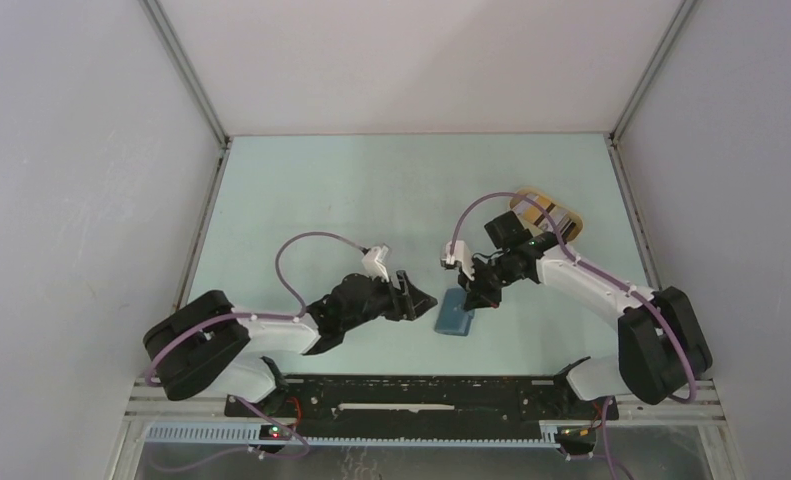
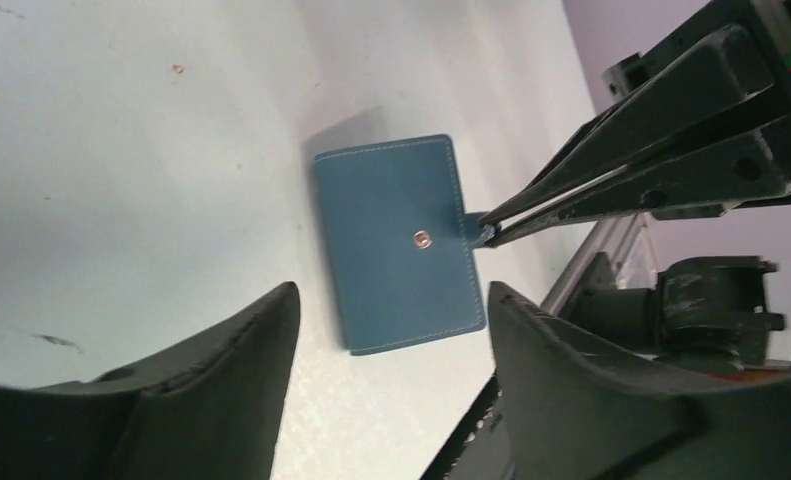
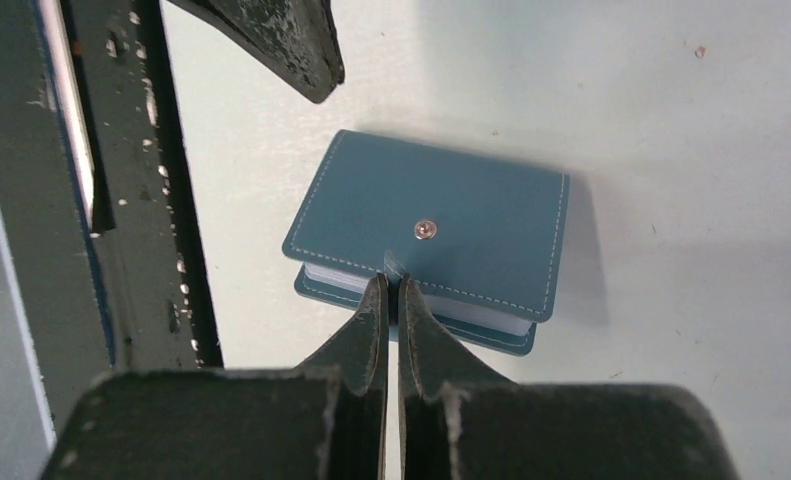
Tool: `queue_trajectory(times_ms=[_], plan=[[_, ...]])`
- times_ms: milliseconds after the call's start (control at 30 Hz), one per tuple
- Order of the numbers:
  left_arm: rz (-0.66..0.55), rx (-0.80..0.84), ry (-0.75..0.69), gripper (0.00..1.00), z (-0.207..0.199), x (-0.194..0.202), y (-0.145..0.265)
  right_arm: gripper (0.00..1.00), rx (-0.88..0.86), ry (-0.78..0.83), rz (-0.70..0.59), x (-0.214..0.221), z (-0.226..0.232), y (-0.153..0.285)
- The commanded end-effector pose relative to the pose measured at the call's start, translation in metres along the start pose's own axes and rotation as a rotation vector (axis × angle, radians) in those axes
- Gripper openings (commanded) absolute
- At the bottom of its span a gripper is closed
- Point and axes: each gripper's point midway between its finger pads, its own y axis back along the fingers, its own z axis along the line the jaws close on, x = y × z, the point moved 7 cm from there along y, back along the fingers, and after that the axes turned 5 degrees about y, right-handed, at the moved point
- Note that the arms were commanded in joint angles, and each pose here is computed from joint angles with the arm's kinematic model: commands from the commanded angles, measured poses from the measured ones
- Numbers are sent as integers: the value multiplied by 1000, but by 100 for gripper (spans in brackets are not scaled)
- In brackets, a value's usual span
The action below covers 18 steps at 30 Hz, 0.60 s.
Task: Put the credit cards into the card holder
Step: Open the card holder at the center of the board.
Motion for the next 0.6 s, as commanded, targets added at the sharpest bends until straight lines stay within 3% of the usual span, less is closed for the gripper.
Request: queue_trajectory(times_ms=[0,167,567], plan=[[-5,19,-67,80,-1,2,7,0,-38,26,-124,-20,7,12],[23,38,-102,90,-8,8,2,0,-55,-1,-171,-29,8,16],[80,102,-126,93,-21,13,-11,0,-53,-30,-163,-27,6,14]])
